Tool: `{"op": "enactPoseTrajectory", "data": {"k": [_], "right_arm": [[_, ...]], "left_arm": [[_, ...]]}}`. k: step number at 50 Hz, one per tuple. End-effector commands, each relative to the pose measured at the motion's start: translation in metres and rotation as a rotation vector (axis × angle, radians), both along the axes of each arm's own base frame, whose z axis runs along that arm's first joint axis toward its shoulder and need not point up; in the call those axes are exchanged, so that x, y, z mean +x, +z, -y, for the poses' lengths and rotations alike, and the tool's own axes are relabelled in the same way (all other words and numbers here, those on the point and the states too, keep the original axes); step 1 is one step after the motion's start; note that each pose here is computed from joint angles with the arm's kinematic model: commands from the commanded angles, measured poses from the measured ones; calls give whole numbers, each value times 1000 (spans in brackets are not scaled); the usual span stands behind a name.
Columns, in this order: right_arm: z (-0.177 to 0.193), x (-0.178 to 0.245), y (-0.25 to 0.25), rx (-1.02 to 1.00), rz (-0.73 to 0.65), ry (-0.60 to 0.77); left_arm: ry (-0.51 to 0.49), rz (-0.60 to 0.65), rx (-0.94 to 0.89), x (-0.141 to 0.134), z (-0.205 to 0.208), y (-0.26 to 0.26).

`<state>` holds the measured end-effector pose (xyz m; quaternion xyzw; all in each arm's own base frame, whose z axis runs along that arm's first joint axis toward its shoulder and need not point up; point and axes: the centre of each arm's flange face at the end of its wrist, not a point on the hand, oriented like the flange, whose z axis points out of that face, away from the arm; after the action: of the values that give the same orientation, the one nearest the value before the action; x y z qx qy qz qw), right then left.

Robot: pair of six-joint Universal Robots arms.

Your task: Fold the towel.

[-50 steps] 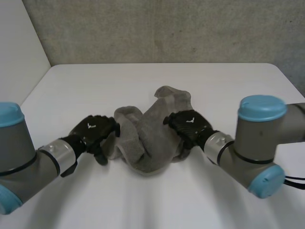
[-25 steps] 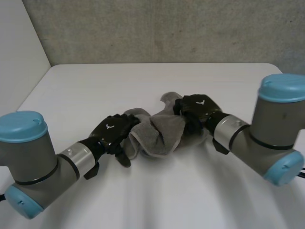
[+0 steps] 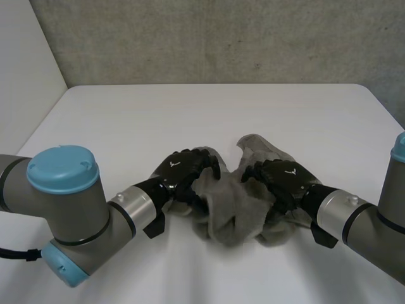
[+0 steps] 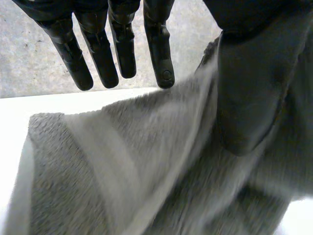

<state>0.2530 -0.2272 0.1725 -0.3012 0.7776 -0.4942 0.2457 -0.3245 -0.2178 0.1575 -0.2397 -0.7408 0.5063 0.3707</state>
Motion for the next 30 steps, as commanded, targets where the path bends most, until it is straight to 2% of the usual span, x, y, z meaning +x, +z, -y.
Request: {"op": "enactPoseTrajectory", "data": {"k": [1,15,30], "right_arm": [[1,-8,-6,15,-4,-26],[-5,-7,-24,7,9,-27],[5,-6,-11,-48,18,-24]], "left_arm": [[18,7,22,6,-4,-3],[9,20,38,5,-2,-14],[-11,39,73,-1,-3,-31]]}}
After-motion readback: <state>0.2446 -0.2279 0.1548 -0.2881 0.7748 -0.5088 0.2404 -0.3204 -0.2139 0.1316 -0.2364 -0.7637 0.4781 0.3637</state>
